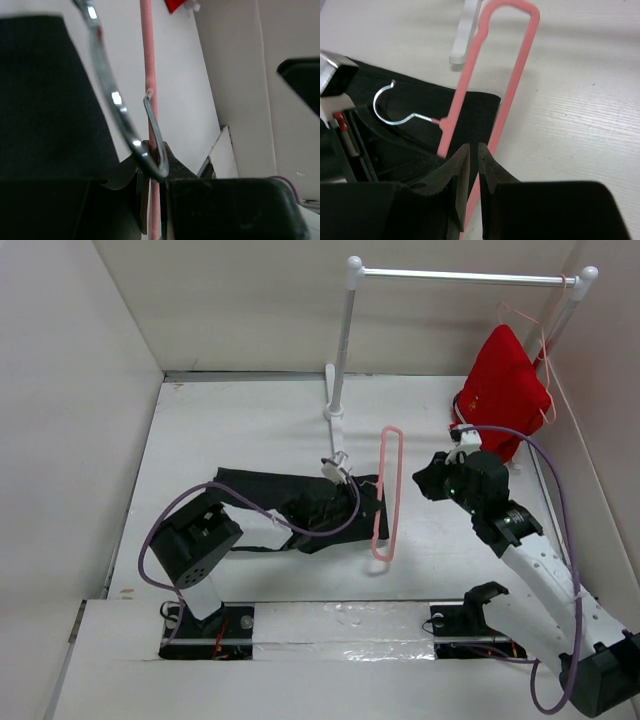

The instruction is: Place the trousers on the hanger

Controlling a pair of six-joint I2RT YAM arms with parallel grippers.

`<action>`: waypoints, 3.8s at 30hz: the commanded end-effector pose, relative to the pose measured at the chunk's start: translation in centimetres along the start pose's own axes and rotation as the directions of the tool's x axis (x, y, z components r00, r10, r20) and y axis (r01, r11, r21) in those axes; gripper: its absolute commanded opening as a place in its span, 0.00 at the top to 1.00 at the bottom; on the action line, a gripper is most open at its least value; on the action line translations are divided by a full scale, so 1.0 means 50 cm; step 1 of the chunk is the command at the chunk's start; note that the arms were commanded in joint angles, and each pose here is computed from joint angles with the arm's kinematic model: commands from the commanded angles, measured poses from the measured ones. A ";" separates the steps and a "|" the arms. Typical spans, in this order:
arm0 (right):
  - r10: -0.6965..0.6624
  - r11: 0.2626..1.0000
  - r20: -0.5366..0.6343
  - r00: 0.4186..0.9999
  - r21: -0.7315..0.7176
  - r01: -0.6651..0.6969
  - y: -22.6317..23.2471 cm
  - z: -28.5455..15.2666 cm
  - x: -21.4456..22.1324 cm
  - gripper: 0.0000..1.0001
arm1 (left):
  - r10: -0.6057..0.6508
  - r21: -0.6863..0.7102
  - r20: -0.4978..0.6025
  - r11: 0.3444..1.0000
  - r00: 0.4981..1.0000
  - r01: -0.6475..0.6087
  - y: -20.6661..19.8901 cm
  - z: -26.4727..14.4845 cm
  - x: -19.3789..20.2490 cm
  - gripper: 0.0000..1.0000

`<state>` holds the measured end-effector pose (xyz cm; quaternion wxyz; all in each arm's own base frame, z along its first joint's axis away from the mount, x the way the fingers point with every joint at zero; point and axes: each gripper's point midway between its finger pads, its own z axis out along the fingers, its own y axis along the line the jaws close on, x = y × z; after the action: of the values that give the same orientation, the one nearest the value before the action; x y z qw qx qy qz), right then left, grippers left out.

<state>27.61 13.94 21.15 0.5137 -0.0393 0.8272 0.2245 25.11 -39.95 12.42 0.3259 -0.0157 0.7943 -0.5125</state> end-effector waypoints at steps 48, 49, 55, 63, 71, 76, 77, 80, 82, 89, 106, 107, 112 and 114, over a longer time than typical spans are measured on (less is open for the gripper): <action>0.100 0.990 -0.376 0.921 -0.056 -0.130 -0.035 0.222 0.312 0.59 | -0.124 -0.103 0.087 0.986 0.988 0.132 0.111 0.054 0.061 1.00; 0.106 0.989 -0.380 0.919 -0.058 -0.138 -0.034 0.221 0.318 0.59 | -0.124 -0.109 0.079 0.985 0.989 0.132 0.114 0.055 0.066 1.00; 0.160 0.979 -0.341 0.926 -0.069 -0.194 -0.049 0.218 0.296 0.96 | -0.099 -0.133 0.106 0.985 0.989 0.113 0.129 0.048 0.052 1.00; 0.202 0.974 -0.212 0.956 -0.061 -0.220 -0.082 0.167 0.214 1.00 | -0.040 -0.201 0.156 0.977 0.987 0.071 0.167 0.029 0.027 1.00; 0.238 0.971 -0.065 0.969 -0.003 -0.239 -0.143 0.091 0.119 1.00 | 0.029 -0.275 0.204 0.961 0.979 0.029 0.209 -0.036 -0.004 1.00; 0.242 0.969 0.030 0.970 0.037 -0.243 -0.171 0.050 0.065 1.00 | 0.060 -0.312 0.193 0.950 0.979 0.004 0.223 -0.068 -0.007 1.00; 0.251 0.966 0.053 0.967 0.044 -0.253 -0.184 0.045 0.051 1.00 | 0.063 -0.315 0.193 0.949 0.979 0.001 0.224 -0.071 -0.006 1.00; 0.257 0.966 0.055 0.965 0.025 -0.258 -0.184 0.035 0.026 1.00 | 0.061 -0.351 0.193 0.936 0.979 0.010 0.251 -0.090 -0.002 1.00; 0.255 0.967 0.051 0.966 -0.002 -0.255 -0.177 0.033 0.015 1.00 | 0.066 -0.370 0.184 0.929 0.981 0.007 0.267 -0.097 -0.001 1.00; 0.275 0.959 0.100 0.956 0.042 -0.280 -0.217 0.018 -0.002 1.00 | 0.078 -0.423 0.215 0.906 0.974 0.021 0.297 -0.132 -0.026 1.00; 0.368 0.927 0.086 0.926 0.047 -0.373 -0.265 0.029 0.034 1.00 | 0.114 -0.481 0.263 0.876 0.958 0.028 0.294 -0.199 -0.058 1.00; 0.371 0.926 0.077 0.926 0.050 -0.375 -0.267 0.032 0.042 1.00 | 0.120 -0.481 0.263 0.876 0.957 0.022 0.291 -0.199 -0.056 1.00; 0.366 0.925 0.065 0.928 0.086 -0.370 -0.277 0.042 0.064 1.00 | 0.172 -0.452 0.294 0.892 0.940 -0.022 0.211 -0.199 -0.080 1.00; 0.352 0.927 0.066 0.934 0.112 -0.358 -0.287 0.041 0.062 1.00 | 0.214 -0.456 0.345 0.889 0.914 -0.036 0.173 -0.207 -0.111 1.00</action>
<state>29.10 5.52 10.61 0.3978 0.1539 0.8417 0.3311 24.70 -27.81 7.83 0.4247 -0.1169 0.8271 -0.3491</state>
